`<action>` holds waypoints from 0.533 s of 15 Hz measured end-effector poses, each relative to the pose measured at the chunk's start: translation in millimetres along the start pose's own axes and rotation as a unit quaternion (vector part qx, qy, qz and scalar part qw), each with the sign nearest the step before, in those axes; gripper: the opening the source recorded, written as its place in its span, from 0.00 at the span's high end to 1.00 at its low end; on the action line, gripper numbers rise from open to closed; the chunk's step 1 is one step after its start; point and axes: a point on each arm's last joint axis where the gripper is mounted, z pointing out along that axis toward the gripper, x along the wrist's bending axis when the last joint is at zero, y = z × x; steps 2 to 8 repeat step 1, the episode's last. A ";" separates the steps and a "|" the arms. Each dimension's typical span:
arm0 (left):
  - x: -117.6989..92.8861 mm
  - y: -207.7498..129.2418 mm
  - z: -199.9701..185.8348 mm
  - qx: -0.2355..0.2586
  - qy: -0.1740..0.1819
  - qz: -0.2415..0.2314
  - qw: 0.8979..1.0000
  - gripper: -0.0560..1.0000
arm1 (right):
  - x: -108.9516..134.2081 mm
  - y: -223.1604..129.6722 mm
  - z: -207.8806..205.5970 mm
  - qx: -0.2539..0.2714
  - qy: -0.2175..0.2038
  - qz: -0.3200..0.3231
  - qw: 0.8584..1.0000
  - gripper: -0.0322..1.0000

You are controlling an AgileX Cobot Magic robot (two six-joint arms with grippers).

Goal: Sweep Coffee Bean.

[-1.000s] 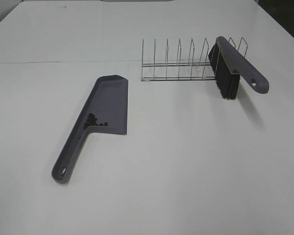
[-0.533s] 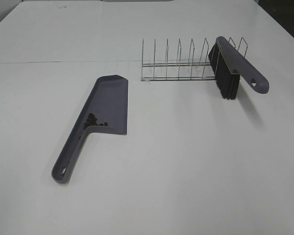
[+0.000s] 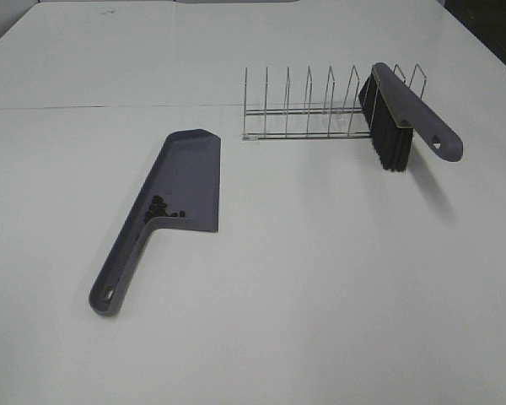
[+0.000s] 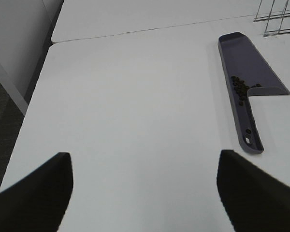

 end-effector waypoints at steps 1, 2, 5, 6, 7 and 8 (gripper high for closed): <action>0.0 0.0 0.0 0.000 0.000 0.000 1.000 0.23 | 0.0 0.0 0.0 0.000 0.000 0.000 1.000 0.28; 0.0 0.0 0.0 0.000 0.000 0.000 1.000 0.23 | 0.0 0.0 0.0 0.000 0.000 0.000 1.000 0.28; 0.0 0.0 0.0 0.000 0.000 0.000 1.000 0.23 | 0.0 0.0 0.0 0.000 0.000 0.000 1.000 0.28; 0.0 0.0 0.0 0.000 0.000 0.000 1.000 0.23 | 0.0 0.0 0.0 0.000 0.000 0.000 1.000 0.28; 0.0 0.0 0.0 0.000 0.000 0.000 1.000 0.23 | 0.0 0.0 0.0 0.000 0.000 0.000 1.000 0.28; 0.0 0.0 0.0 0.000 0.000 0.000 1.000 0.23 | 0.0 0.0 0.0 0.000 0.000 0.000 1.000 0.28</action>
